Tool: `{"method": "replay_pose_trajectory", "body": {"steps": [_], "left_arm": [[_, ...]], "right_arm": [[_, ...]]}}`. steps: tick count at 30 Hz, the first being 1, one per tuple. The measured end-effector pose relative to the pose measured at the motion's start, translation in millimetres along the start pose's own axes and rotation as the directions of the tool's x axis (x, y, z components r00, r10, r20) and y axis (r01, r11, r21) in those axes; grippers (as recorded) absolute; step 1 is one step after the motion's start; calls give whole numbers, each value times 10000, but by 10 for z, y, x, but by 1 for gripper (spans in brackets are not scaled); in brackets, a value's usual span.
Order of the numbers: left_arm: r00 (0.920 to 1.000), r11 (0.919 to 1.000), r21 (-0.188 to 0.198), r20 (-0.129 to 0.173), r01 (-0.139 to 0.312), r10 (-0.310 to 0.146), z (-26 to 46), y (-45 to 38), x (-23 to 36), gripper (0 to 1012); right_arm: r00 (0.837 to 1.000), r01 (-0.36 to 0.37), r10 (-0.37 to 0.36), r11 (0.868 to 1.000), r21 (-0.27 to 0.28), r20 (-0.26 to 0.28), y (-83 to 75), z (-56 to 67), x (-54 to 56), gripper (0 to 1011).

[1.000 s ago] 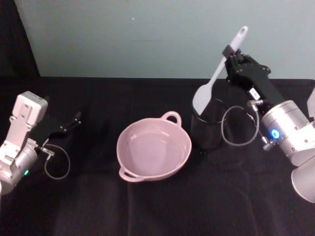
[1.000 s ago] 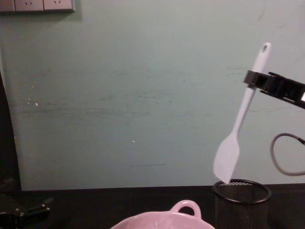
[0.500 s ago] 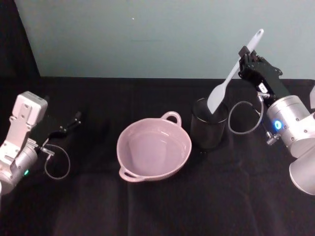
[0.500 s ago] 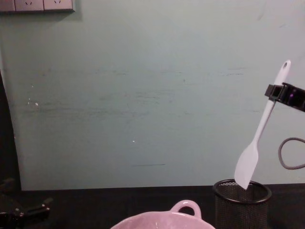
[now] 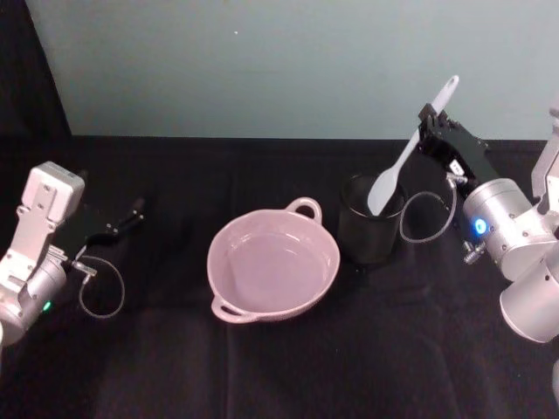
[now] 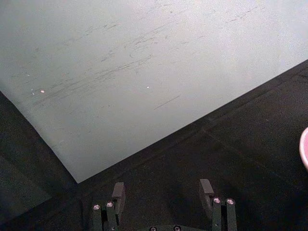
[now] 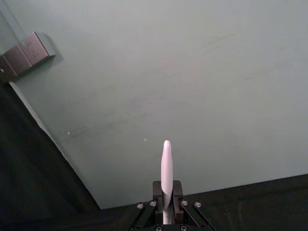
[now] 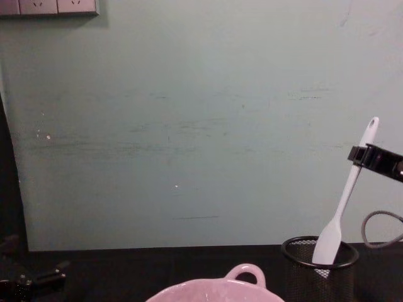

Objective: Use the one hand to pick up the spoon and stir the clear water in the bowl.

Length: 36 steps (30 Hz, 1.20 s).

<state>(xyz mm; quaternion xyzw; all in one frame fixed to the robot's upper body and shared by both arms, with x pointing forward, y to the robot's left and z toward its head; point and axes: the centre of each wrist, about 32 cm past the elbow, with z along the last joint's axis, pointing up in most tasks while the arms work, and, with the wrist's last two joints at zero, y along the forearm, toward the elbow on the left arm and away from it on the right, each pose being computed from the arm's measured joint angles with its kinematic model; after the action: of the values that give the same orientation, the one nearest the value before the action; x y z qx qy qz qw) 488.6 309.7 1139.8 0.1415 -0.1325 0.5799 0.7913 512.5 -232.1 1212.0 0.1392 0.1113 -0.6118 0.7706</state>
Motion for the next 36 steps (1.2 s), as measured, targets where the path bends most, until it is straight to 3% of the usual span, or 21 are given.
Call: {"method": "replay_pose_trajectory", "body": {"steps": [16, 28, 36], "left_arm": [[10000, 10000, -1, 0, 0, 0, 0, 0, 0, 1011], [10000, 10000, 0, 0, 1, -1, 0, 0, 0, 1011], [10000, 10000, 0, 0, 1, -1, 0, 0, 0, 1011]], "right_arm": [[9985, 71, -107, 9977, -674, -537, -6, -149, 93, 123], [9926, 63, -160, 9967, -806, -1200, -22, -211, 131, 123], [9912, 60, -179, 9959, -908, -1313, -35, -251, 144, 123]]}}
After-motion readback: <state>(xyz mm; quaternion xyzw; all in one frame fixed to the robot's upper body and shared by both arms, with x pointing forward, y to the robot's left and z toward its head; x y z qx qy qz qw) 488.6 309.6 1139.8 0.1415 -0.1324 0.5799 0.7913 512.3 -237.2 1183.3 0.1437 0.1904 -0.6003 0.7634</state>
